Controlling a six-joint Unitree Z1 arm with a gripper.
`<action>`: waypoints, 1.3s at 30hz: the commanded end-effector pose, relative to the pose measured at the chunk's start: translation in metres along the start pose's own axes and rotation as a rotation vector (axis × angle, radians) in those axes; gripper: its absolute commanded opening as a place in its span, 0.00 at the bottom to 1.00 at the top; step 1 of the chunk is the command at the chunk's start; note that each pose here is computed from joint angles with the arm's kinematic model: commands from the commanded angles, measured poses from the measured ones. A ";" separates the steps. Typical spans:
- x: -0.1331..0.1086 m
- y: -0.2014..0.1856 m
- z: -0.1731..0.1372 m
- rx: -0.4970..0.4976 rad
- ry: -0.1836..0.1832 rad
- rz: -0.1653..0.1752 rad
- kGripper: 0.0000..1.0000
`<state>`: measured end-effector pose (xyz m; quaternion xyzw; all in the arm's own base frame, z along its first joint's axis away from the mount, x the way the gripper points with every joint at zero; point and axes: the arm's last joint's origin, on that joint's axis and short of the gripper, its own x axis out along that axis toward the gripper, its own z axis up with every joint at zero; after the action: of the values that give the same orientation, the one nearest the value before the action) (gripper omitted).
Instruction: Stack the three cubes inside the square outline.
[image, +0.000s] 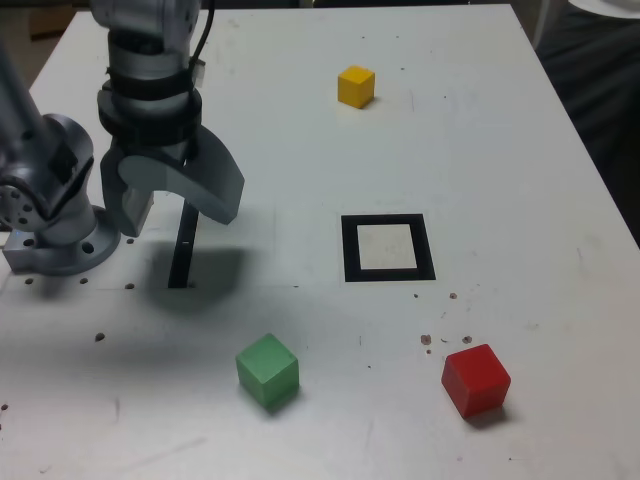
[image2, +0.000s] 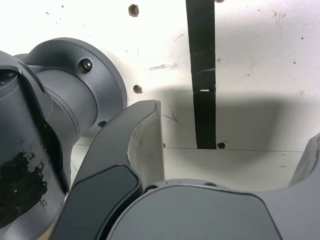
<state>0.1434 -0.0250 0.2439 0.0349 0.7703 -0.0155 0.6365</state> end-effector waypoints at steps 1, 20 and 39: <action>-0.001 0.000 -0.001 -0.003 -0.002 0.000 0.99; -0.007 -0.004 0.005 0.015 -0.015 -0.010 0.99; -0.048 -0.061 0.070 0.142 -0.028 0.026 0.99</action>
<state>0.2109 -0.0875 0.2747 0.0844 0.7577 -0.0614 0.6442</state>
